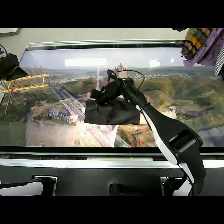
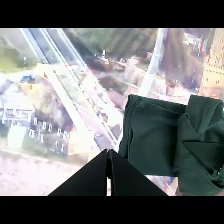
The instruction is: Fold the clothes and pants, and hang the long-sleeved shirts on hangers.
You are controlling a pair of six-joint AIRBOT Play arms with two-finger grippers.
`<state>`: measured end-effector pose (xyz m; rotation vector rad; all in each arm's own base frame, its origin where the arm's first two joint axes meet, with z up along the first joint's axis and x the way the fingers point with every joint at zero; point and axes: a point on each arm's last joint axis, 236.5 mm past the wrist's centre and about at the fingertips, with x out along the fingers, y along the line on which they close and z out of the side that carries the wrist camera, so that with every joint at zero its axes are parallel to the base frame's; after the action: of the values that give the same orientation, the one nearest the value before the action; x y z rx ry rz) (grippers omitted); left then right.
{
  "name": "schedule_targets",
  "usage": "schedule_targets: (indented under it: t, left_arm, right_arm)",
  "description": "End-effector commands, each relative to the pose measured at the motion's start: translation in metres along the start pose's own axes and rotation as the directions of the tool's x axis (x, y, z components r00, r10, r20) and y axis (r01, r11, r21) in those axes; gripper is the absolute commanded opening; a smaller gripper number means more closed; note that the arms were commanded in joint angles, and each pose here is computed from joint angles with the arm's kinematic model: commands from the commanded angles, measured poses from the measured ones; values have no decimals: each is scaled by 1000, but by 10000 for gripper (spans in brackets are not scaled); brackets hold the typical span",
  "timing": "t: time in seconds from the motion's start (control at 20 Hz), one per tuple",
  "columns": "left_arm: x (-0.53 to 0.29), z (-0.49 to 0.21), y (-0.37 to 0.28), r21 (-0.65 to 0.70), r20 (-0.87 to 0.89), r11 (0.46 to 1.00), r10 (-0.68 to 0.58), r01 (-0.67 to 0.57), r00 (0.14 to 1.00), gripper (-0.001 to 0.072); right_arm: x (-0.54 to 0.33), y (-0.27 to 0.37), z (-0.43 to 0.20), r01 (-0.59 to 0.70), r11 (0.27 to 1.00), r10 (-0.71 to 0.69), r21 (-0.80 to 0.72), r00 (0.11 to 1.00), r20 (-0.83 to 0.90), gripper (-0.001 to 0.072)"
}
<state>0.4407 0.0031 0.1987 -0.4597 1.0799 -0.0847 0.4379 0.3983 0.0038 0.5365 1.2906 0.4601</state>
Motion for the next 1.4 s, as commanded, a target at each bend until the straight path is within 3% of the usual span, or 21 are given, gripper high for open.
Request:
schedule_targets:
  t: [0.0, 0.2, 0.5, 0.7, 0.85, 1.1, 1.35]
  left_arm:
    - [6, -3, 5, -11, -18, 1000, 5, -5, 1000, 15]
    - [8, -3, 6, -14, -23, 1000, 6, -6, 1000, 15]
    - [8, -3, 6, -16, -24, 1000, 6, -6, 1000, 15]
    - [8, -3, 6, -16, -25, 1000, 6, -6, 1000, 15]
    - [9, -3, 6, -13, -25, 1000, 6, -6, 1000, 15]
    - [9, -3, 6, 13, -25, 1000, 6, -6, 1000, 15]
    - [11, -3, 7, 11, -30, 1000, 7, -6, 1000, 15]
  right_arm:
    - [8, 23, -12, -69, 997, 69, 32, 997, -20, 292]
    - [2, 38, -45, -71, 997, 71, 6, 991, -113, 475]
    - [-123, 4, 24, -58, 996, 60, -75, 998, 22, 475]
    - [-222, -114, 78, 109, 994, -106, -21, 987, 118, 475]
    - [-256, -201, 95, 155, 983, -167, 95, 976, 136, 475]
    - [-211, -280, 61, 74, 972, -71, 223, 997, -24, 480]
    - [-136, -275, 14, -37, 974, 76, 225, 983, -166, 480]
